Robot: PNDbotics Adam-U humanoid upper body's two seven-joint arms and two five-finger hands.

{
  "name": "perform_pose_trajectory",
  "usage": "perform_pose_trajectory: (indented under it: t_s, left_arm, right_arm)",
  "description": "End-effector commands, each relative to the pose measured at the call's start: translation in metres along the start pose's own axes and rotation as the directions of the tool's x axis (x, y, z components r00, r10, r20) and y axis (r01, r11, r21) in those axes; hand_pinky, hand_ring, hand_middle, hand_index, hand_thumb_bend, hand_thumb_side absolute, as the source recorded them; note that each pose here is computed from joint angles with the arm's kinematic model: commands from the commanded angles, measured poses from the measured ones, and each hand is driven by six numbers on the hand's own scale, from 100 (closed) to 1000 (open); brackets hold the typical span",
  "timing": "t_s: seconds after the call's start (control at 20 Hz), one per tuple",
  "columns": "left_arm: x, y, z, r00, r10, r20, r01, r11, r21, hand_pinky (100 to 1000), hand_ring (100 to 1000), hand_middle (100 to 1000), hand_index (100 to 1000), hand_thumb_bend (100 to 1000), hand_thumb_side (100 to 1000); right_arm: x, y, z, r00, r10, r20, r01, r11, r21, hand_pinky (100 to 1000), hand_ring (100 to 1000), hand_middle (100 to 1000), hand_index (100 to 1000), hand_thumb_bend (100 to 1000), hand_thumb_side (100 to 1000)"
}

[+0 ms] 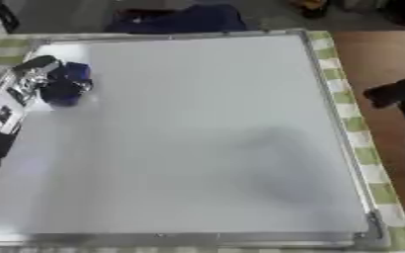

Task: Wipe the whiteboard clean with a brush.

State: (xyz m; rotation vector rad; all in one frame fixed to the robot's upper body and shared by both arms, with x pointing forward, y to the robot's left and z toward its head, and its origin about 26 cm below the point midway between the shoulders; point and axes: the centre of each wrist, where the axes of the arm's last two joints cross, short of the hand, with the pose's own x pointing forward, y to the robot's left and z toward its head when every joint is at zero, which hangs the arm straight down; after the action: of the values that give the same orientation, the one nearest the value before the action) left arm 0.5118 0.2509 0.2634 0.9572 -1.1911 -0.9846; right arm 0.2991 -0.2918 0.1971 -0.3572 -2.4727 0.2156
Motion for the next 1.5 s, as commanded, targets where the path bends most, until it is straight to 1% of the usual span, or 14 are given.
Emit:
perform_pose_trajectory:
  t_s: [0.05, 0.35, 0.6, 1.0, 1.5]
  left_arm:
    - [-0.016, 0.016, 0.002, 0.999, 0.006, -0.048, -0.004, 0.999, 0.033, 368, 536, 312, 283, 100, 515]
    - [-0.020, 0.015, 0.001, 0.997, -0.002, -0.073, 0.005, 0.999, 0.041, 368, 536, 311, 284, 100, 510]
    - [-0.019, 0.014, 0.000, 0.997, -0.005, -0.073, 0.008, 0.999, 0.040, 368, 535, 310, 285, 100, 516]
    - [-0.010, 0.011, 0.000, 0.999, -0.011, -0.032, 0.012, 1.000, 0.023, 366, 533, 307, 285, 100, 529]
    - [0.009, 0.007, 0.001, 0.998, -0.006, 0.064, 0.009, 0.999, -0.035, 367, 531, 307, 285, 100, 558]
  right_arm:
    - [0.006, -0.002, -0.002, 1.000, 0.000, 0.018, 0.000, 1.000, -0.001, 723, 623, 472, 490, 100, 966]
    - [0.005, -0.003, -0.002, 1.000, -0.001, 0.011, 0.001, 1.000, -0.001, 724, 623, 471, 491, 100, 965]
    - [0.005, -0.003, -0.001, 1.000, -0.004, 0.009, 0.004, 1.000, -0.003, 725, 624, 471, 491, 100, 966]
    - [0.005, -0.003, -0.001, 1.000, -0.006, 0.008, 0.006, 1.000, -0.003, 726, 624, 470, 491, 100, 965]
    - [0.006, -0.002, -0.002, 1.000, -0.006, 0.018, 0.006, 1.000, -0.001, 726, 624, 469, 491, 100, 966]
